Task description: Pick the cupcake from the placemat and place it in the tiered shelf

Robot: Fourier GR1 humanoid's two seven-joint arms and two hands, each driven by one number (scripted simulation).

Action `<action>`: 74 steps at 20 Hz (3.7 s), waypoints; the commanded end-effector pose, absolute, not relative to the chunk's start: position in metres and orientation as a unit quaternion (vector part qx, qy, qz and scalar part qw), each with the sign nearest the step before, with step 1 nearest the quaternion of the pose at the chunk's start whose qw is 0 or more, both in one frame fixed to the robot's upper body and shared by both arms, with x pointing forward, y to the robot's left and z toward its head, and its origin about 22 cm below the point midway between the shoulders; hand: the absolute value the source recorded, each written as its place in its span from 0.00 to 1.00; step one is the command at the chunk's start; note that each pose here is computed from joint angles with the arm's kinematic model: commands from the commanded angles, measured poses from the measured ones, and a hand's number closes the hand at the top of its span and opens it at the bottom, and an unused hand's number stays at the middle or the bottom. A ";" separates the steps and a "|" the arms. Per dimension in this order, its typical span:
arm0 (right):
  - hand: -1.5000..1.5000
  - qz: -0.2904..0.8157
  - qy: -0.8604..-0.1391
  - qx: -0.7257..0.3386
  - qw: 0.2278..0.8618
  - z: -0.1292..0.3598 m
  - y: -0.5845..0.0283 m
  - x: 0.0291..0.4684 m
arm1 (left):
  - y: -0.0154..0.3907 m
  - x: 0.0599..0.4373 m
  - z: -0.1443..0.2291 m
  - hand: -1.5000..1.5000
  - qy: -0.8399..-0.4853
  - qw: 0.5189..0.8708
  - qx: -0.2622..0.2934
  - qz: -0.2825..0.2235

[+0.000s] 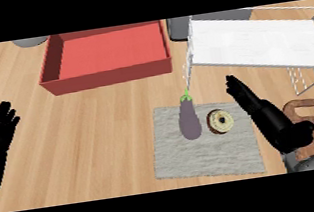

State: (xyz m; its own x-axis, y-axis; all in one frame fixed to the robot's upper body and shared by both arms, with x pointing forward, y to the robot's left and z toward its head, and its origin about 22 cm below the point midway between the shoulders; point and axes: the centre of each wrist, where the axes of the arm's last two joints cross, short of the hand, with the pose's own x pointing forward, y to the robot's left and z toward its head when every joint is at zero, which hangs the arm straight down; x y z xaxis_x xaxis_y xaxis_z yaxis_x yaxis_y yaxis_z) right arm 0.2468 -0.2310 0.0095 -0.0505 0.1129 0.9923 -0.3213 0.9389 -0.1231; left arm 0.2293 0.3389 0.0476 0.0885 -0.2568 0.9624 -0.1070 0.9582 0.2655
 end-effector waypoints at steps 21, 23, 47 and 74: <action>0.00 0.299 -0.687 -0.023 0.662 0.073 -0.418 0.286 | 0.273 0.253 -0.028 0.50 -0.529 0.847 0.051 0.025; 0.00 0.314 -0.685 -0.018 0.657 0.069 -0.397 0.269 | 0.286 0.244 -0.035 0.50 -0.522 0.852 0.043 0.020; 0.00 0.450 -0.496 -0.189 0.718 0.128 -0.205 0.288 | 0.284 0.243 -0.020 0.50 -0.526 0.849 0.052 0.024; 0.00 0.462 -0.441 -0.291 0.713 0.048 -0.165 0.276 | 0.293 0.241 -0.030 0.50 -0.529 0.847 0.046 0.010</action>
State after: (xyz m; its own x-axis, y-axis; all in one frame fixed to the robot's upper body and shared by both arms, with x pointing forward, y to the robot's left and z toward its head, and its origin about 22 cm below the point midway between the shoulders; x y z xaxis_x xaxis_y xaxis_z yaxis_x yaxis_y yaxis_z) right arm 0.2814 -0.1705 0.0590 0.1732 0.8995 0.4011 -0.4055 0.4363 -0.8032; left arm 0.2490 0.2998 -0.0288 0.4346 -0.0133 0.9005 -0.0770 0.9957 0.0519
